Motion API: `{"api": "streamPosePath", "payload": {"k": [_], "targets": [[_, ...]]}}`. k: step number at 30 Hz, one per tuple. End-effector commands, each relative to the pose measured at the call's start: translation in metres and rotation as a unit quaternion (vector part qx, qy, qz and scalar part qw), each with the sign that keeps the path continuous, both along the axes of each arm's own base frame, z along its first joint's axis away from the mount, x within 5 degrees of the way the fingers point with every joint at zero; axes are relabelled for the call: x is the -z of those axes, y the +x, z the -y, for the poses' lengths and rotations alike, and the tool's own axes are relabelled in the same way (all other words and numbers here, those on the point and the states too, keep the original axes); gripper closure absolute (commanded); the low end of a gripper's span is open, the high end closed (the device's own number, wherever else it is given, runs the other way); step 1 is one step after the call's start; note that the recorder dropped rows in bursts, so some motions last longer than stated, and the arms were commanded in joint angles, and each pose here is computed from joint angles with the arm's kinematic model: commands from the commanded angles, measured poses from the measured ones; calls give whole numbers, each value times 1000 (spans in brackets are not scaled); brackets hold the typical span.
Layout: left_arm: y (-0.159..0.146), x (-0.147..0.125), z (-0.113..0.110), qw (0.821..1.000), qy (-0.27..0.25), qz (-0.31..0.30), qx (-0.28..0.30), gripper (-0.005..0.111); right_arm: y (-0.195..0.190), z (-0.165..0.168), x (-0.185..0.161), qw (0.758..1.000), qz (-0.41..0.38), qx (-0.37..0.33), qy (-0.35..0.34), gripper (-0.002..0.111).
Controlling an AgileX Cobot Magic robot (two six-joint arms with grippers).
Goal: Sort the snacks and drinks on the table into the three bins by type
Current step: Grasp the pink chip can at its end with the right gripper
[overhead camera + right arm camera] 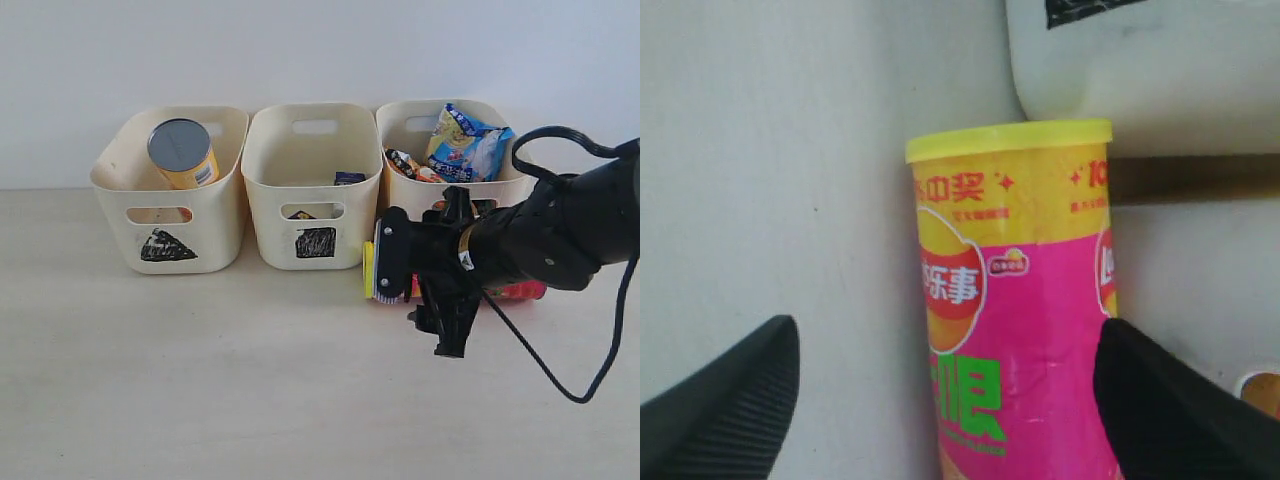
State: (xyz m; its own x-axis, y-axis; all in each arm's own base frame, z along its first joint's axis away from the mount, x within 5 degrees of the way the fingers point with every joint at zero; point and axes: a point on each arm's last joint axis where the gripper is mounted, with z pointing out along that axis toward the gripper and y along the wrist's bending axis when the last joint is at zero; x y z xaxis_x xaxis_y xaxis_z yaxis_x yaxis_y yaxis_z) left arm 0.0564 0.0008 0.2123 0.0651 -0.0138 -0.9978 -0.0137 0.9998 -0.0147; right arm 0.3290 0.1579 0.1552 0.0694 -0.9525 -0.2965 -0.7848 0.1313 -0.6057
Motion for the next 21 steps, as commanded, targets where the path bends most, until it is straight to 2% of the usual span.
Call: {"api": "streamPosePath", "payload": {"k": [1, 13, 21], "targets": [[0, 0, 0, 1000, -7, 6, -1, 102, 10, 8, 3, 1000, 11, 8, 11, 37], [0, 0, 0, 1000, -7, 6, -1, 102, 29, 24, 20, 1000, 19, 0, -8, 37], [0, 0, 0, 1000, -7, 6, -1, 102, 35, 24, 32, 999, 33, -16, 4, 37]]}}
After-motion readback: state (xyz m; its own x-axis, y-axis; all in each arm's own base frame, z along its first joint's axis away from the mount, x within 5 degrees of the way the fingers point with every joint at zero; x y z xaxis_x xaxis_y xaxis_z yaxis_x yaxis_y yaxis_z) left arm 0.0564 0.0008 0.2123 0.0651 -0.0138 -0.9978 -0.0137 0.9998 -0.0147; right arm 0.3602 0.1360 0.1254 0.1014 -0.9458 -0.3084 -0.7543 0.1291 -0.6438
